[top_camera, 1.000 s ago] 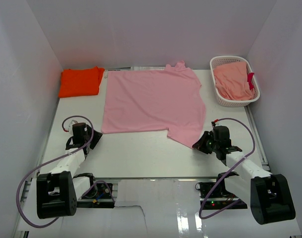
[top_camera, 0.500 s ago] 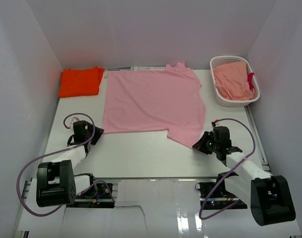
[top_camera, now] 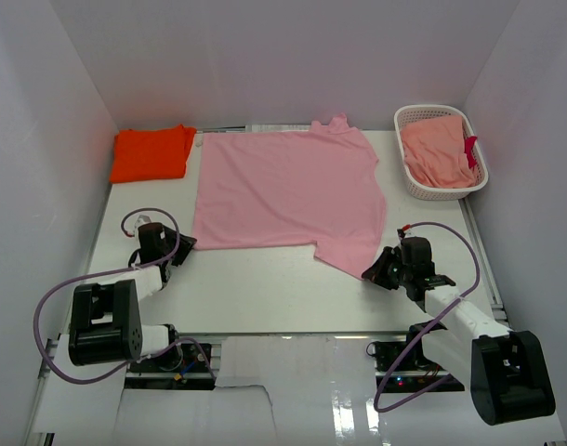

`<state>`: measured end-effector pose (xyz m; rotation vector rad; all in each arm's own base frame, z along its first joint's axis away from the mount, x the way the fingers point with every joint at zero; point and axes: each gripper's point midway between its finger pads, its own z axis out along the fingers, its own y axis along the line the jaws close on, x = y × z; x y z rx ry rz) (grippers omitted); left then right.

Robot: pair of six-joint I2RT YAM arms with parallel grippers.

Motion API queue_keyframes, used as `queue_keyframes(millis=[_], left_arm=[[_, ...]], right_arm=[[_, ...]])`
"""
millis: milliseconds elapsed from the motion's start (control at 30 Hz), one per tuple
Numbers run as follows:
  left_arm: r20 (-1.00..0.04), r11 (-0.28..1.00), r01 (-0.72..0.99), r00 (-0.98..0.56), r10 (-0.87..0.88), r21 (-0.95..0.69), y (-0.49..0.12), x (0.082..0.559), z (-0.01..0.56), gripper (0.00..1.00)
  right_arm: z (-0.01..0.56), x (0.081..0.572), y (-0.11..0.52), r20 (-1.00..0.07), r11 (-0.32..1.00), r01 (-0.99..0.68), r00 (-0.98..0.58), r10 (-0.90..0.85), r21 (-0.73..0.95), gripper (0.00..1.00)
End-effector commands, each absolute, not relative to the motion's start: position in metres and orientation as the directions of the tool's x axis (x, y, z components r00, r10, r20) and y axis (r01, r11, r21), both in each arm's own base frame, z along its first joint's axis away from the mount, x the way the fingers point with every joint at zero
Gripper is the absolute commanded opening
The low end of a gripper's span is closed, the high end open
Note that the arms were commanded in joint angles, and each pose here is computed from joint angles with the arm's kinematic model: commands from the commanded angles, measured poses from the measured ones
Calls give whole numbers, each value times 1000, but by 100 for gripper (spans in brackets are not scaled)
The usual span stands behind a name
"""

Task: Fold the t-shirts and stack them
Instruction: Grap the side of the flattened tshirt closest away from the robot with both arms

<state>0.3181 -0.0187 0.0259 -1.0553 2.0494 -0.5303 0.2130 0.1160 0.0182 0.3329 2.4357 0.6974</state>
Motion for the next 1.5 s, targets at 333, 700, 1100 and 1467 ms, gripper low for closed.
queue_keyframes(millis=[333, 700, 1100, 1467], left_arm=[[-385, 580, -589, -434, -814, -562, -20, 280, 3, 31], [-412, 602, -571, -439, -799, -559, -18, 274, 19, 42], [-411, 600, -582, -436, -800, -549, -16, 277, 13, 41], [-406, 601, -571, -443, -799, -560, -19, 283, 7, 35]], right_arm=[[15, 211, 113, -471, 844, 69, -804, 363, 532, 8], [20, 214, 113, -485, 847, 55, -799, 355, 529, 8], [22, 214, 112, -491, 847, 49, -797, 352, 529, 8], [22, 213, 112, -492, 849, 50, -796, 352, 526, 8]])
